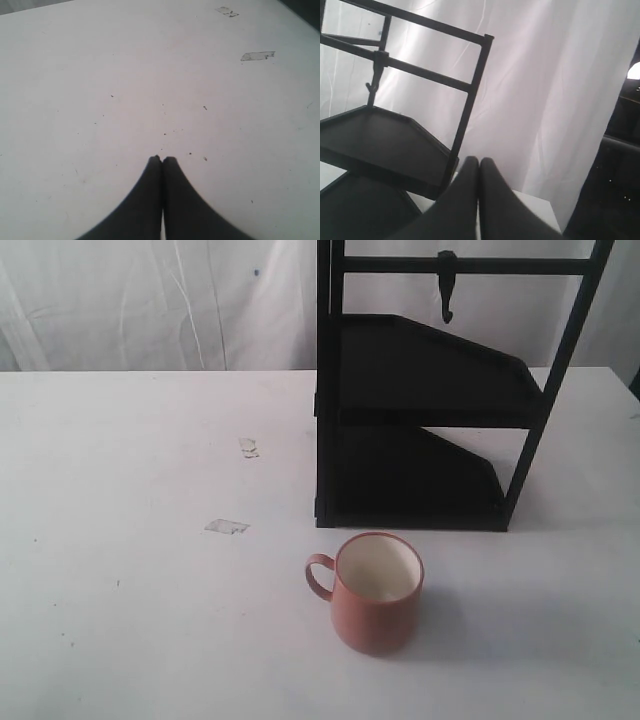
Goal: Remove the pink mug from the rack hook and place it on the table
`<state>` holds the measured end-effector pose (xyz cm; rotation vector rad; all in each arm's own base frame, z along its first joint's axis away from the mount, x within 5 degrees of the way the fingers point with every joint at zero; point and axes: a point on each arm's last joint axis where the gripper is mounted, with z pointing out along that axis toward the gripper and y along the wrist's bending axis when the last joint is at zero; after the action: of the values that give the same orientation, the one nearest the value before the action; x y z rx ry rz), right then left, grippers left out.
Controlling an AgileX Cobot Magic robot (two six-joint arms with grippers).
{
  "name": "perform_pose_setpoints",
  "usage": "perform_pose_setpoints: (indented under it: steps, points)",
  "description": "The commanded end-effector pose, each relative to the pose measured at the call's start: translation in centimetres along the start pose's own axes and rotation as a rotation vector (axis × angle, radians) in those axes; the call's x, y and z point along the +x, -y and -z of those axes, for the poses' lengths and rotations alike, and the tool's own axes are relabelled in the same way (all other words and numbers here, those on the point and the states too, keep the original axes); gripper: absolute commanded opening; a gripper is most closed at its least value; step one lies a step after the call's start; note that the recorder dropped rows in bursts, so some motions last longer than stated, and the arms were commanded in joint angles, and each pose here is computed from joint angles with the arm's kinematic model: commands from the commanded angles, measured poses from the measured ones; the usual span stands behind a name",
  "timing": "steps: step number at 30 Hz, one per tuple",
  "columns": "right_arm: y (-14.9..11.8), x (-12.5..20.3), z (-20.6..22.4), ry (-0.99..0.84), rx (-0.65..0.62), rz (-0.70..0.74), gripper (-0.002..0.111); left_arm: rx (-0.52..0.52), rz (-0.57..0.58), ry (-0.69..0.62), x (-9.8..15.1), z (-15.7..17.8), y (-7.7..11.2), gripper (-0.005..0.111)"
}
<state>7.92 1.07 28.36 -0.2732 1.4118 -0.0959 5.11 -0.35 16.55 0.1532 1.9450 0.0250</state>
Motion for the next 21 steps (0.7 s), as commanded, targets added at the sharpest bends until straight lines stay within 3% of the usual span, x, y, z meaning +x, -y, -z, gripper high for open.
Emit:
perform_pose_setpoints:
  steps: [1, 14, 18, 21]
  points:
    - [-0.2, 0.1, -0.1, -0.006, -0.021, 0.002, 0.000, 0.001, 0.012, 0.004, 0.0, 0.0, 0.0, 0.001]
    - [-1.1, 3.8, 3.4, 0.151, 0.022, 0.003, 0.000, 0.002, 0.012, -0.001, 0.1, 0.0, 0.0, 0.001]
    - [-1.5, 5.4, 3.3, 0.067, 0.009, 0.005, 0.000, 0.001, 0.012, 0.004, 0.0, 0.0, 0.0, 0.001]
    - [-1.9, 8.0, 3.5, -0.216, -0.035, -0.046, 0.000, 0.001, 0.012, 0.004, 0.0, 0.0, 0.0, 0.001]
